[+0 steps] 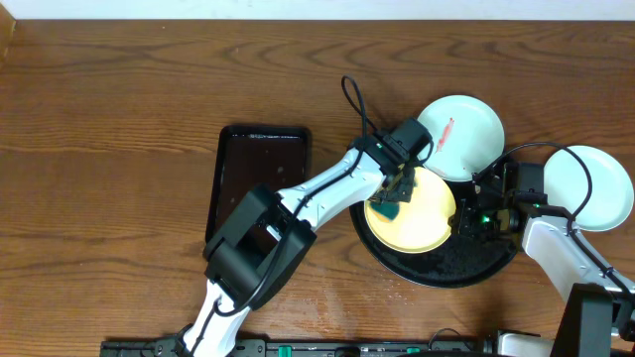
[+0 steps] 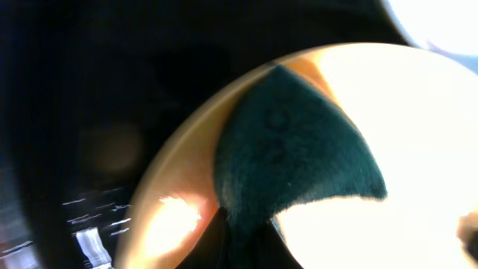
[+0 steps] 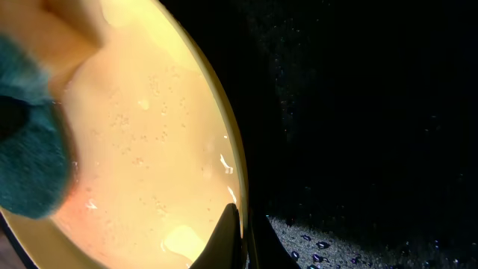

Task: Clean dirty plates on tray and stack at the side
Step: 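Scrub the yellow plate with the sponge in the left gripper, then return the green sponge to the black sponge tray with the left gripper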

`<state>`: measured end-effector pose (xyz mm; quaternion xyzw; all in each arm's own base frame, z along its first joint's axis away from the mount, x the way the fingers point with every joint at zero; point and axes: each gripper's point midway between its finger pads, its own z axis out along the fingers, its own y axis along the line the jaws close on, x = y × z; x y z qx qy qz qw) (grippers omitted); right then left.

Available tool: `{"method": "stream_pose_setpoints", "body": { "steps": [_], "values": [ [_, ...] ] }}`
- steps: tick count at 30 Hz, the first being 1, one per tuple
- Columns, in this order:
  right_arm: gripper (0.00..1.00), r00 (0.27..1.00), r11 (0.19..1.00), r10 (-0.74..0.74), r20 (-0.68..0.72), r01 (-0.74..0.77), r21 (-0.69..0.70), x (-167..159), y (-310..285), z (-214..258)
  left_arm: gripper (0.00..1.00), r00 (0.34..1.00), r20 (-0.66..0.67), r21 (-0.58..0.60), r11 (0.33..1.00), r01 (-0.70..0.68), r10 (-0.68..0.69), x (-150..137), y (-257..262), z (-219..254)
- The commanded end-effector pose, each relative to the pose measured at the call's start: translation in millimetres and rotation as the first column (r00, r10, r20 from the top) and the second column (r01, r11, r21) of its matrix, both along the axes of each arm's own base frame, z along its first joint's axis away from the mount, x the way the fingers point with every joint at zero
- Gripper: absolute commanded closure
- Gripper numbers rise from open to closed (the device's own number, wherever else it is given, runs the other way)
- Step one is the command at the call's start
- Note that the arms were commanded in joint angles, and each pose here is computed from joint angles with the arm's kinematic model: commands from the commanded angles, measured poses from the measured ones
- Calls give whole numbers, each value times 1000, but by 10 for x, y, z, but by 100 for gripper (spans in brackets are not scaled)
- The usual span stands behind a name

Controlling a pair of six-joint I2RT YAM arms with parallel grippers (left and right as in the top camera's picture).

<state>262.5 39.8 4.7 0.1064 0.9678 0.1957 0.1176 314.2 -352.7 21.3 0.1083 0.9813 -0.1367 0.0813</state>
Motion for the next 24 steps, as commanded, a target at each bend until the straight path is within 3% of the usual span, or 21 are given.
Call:
{"method": "stream_pose_setpoints", "body": {
  "steps": [1, 3, 10, 16, 19, 24],
  "values": [
    [99, 1000, 999, -5, -18, 4, -49, -31, -77, -65, 93, 968, -201, -222, 970, 103, -149, -423, -428, -107],
    [99, 1000, 999, -5, -16, 4, -49, -26, -78, -64, 93, 946, -198, -285, 939, 194, -256, -588, -580, -68],
    [99, 1000, 999, -5, -20, 4, -49, -35, -77, -66, 93, 887, -116, -292, 869, 400, -447, -873, -733, -70],
    [99, 1000, 999, -5, -21, 4, -49, -37, -77, -66, 93, 880, -153, -265, 876, 403, -451, -891, -599, -109],
    [99, 1000, 999, -4, -20, 3, -49, -34, -77, -65, 93, 893, -178, -185, 905, 383, -414, -842, -419, -178],
    [99, 1000, 999, -5, -20, 4, -49, -35, -77, -66, 93, 982, -91, 117, 977, 178, -168, -433, 98, -187]
  ]
}}
